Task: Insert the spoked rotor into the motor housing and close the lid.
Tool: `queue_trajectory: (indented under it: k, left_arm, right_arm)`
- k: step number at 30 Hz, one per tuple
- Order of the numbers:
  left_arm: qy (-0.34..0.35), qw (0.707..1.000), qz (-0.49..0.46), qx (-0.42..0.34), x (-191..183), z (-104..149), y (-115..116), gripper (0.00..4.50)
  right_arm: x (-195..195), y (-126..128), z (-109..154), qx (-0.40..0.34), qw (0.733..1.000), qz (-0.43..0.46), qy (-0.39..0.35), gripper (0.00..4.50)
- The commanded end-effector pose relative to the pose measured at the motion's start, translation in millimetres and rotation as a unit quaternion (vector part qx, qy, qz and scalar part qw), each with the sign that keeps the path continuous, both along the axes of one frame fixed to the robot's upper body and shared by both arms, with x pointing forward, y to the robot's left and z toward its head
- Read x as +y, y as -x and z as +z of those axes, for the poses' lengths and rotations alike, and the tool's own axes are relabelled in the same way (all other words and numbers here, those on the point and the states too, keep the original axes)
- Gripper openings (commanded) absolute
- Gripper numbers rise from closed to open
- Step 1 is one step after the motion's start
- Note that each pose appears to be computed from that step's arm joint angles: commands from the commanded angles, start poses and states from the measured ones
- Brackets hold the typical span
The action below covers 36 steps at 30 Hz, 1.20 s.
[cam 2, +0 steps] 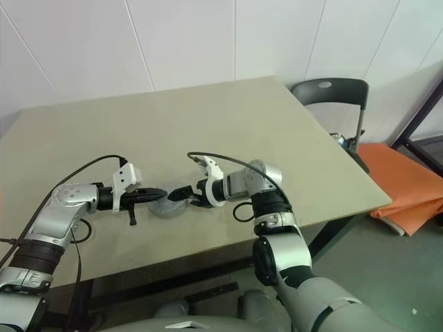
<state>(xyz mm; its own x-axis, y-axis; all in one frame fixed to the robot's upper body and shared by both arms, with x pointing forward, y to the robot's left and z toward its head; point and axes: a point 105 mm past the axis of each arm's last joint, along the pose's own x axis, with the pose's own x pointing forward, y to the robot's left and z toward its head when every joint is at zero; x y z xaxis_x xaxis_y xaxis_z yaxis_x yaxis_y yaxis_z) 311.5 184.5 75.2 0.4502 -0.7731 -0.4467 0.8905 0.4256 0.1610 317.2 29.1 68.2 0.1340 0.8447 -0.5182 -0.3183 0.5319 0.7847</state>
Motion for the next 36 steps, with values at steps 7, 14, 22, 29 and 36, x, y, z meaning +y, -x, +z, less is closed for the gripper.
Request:
queue_trajectory:
  k: [7,14,22,29,36]
  left_arm:
    - [-0.021,0.998,0.059,-0.007,31.0,-1.0,-10.3,0.0]
    - [-0.019,0.998,0.059,-0.005,33.4,-1.9,-8.9,0.0]
    - [0.026,1.0,0.001,0.016,-7.6,-2.3,3.4,0.0]
    - [0.015,1.0,-0.005,0.026,-7.3,-7.0,6.3,0.0]
    - [0.011,1.0,-0.001,0.02,-5.4,-5.3,3.3,0.0]
  right_arm:
    - [27.2,-3.7,17.6,-0.027,1.0,0.002,-0.013,4.47]
    - [45.8,-3.1,20.5,-0.04,0.999,0.013,-0.006,4.47]
    - [48.5,1.8,17.4,-0.013,0.999,0.027,-0.02,4.47]
    - [54.0,12.6,28.9,0.03,0.996,0.048,-0.076,4.47]
    - [58.4,10.4,51.8,0.035,0.988,0.044,-0.146,3.89]
